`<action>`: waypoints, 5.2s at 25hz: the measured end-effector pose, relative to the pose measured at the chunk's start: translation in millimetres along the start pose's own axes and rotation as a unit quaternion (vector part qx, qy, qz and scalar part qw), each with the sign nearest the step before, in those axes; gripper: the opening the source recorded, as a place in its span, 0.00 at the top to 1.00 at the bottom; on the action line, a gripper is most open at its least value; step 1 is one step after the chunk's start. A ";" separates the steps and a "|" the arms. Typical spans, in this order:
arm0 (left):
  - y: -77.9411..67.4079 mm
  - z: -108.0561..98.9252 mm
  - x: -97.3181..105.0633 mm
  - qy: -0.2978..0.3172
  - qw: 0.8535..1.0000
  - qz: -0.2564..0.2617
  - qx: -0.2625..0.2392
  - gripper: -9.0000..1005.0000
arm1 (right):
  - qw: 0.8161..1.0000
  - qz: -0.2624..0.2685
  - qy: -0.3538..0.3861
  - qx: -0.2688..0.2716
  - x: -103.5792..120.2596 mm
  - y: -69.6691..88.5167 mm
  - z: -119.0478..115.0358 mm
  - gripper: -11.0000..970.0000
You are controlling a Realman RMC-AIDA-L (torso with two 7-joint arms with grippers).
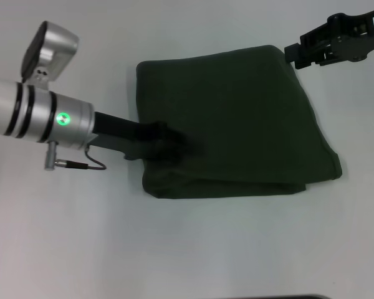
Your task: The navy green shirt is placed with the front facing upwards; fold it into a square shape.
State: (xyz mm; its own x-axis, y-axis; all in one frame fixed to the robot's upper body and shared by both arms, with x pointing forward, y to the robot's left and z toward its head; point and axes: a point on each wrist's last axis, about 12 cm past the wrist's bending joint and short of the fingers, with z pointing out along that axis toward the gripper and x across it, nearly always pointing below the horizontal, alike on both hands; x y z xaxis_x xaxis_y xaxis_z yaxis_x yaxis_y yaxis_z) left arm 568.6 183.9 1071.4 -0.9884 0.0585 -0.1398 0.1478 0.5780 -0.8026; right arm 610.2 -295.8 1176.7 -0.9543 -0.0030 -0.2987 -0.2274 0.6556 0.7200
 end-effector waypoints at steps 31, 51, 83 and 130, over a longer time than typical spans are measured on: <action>-12.9 13.0 -12.6 -0.011 1.000 0.022 -0.019 0.60 | 1.000 0.011 0.019 -0.003 9.0 -5.4 9.5 0.64; -3.4 -43.8 -10.5 -0.047 0.999 0.005 0.019 0.59 | 1.000 0.014 0.023 -0.001 11.1 -7.1 7.6 0.64; -34.6 7.8 -30.6 -0.046 0.998 0.049 0.000 0.57 | 0.999 0.045 -0.017 0.015 14.3 -10.4 77.0 0.64; -21.4 -16.9 -40.3 -0.084 0.996 0.031 -0.012 0.54 | 0.981 0.079 -0.148 0.102 -3.7 -38.7 95.1 0.64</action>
State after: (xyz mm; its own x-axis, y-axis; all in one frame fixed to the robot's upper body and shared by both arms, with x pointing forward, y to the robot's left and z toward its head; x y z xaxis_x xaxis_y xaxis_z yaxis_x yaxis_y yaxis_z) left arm 604.7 182.9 1104.0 -0.9574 -0.0401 -0.2859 0.2064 0.5974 -0.7749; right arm 641.0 -249.3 1090.4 -0.8701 0.3095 -0.3837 -0.0093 0.7679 0.6405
